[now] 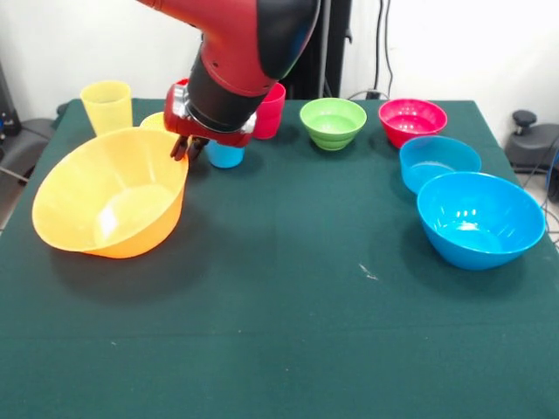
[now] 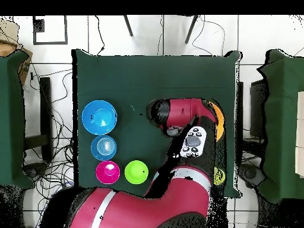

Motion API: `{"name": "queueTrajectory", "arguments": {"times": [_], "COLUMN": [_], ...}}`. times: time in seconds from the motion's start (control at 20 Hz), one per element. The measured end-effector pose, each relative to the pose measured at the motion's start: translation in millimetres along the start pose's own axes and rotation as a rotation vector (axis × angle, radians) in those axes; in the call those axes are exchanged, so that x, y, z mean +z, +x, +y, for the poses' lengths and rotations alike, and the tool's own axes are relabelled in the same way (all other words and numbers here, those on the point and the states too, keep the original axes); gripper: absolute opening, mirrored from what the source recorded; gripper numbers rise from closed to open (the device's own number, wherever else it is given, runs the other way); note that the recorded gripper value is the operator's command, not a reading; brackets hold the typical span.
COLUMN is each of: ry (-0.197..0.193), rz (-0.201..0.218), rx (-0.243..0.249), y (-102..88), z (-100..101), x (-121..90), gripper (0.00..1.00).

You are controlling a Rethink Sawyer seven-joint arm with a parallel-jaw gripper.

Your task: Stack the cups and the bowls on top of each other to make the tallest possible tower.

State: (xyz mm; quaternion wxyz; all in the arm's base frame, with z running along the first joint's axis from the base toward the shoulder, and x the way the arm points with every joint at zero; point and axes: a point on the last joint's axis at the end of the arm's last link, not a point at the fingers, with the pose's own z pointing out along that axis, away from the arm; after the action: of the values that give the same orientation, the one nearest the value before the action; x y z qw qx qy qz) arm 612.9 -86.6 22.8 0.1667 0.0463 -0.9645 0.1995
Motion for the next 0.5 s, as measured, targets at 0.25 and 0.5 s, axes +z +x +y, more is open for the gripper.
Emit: {"name": "queueTrajectory", "arguments": {"times": [0.25,0.5], "ry": [-0.005,-0.012], "rz": [0.005,0.006], "rx": [-0.006,-0.007], "y": [3.8,8.2], "z": [7,14], "x": [-2,-8], "gripper": [0.00,0.00]}}
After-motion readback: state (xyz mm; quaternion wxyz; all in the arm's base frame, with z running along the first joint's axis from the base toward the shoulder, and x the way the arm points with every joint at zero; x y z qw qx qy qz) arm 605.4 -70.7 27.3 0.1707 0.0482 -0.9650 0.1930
